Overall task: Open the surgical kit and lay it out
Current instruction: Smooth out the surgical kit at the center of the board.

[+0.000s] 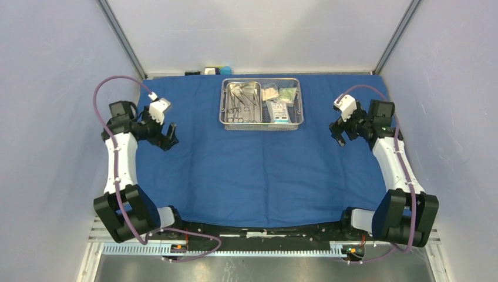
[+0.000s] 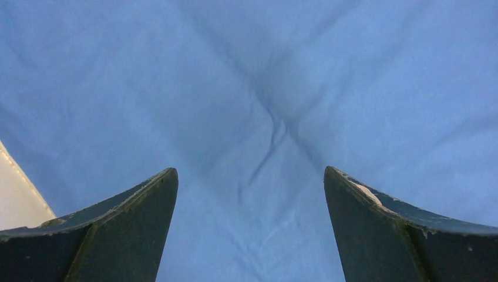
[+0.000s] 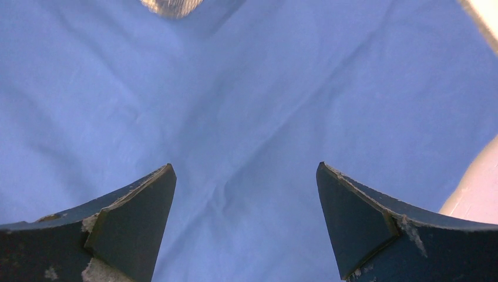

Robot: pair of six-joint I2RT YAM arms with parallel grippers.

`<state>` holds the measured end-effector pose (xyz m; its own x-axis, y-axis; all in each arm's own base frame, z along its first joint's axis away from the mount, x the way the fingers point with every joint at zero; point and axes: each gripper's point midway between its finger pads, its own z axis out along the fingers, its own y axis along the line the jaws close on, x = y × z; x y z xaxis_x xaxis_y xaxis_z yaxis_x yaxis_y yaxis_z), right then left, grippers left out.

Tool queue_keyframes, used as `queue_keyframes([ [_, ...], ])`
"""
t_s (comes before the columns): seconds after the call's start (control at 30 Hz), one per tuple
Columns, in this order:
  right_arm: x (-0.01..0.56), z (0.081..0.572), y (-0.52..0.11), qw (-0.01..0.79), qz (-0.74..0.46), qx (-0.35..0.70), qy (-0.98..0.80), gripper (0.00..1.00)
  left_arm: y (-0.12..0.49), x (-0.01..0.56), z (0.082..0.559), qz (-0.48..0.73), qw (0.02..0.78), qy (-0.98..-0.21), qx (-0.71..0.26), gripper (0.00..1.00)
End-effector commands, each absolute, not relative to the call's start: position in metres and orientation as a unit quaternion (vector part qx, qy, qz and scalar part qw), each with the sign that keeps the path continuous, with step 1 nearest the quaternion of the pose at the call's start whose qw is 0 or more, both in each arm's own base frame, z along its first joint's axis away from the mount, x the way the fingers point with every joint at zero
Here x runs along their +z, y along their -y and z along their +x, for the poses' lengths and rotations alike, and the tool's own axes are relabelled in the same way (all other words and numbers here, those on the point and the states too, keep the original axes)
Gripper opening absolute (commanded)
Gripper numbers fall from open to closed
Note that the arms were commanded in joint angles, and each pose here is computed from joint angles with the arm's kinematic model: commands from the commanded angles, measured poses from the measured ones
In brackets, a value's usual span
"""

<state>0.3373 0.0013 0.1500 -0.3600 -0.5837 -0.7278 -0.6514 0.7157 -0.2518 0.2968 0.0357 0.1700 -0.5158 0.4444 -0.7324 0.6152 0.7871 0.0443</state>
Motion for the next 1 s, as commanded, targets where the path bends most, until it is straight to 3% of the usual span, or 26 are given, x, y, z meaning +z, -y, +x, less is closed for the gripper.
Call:
queue_keyframes([
  [0.0,0.176,0.378,-0.008,0.512,-0.315,0.019,-0.799,0.98,-0.03,0.188,0.356,0.187,0.458,-0.864,-0.099,1.0],
  [0.43,0.185,0.42,-0.036,0.569,-0.277,0.021,-0.774,0.98,-0.037,0.183,0.428,0.042,0.464,-0.871,-0.154,1.0],
  [0.97,0.217,0.415,-0.041,0.595,-0.259,0.018,-0.76,0.98,-0.057,0.201,0.419,0.003,0.522,-0.847,-0.097,1.0],
])
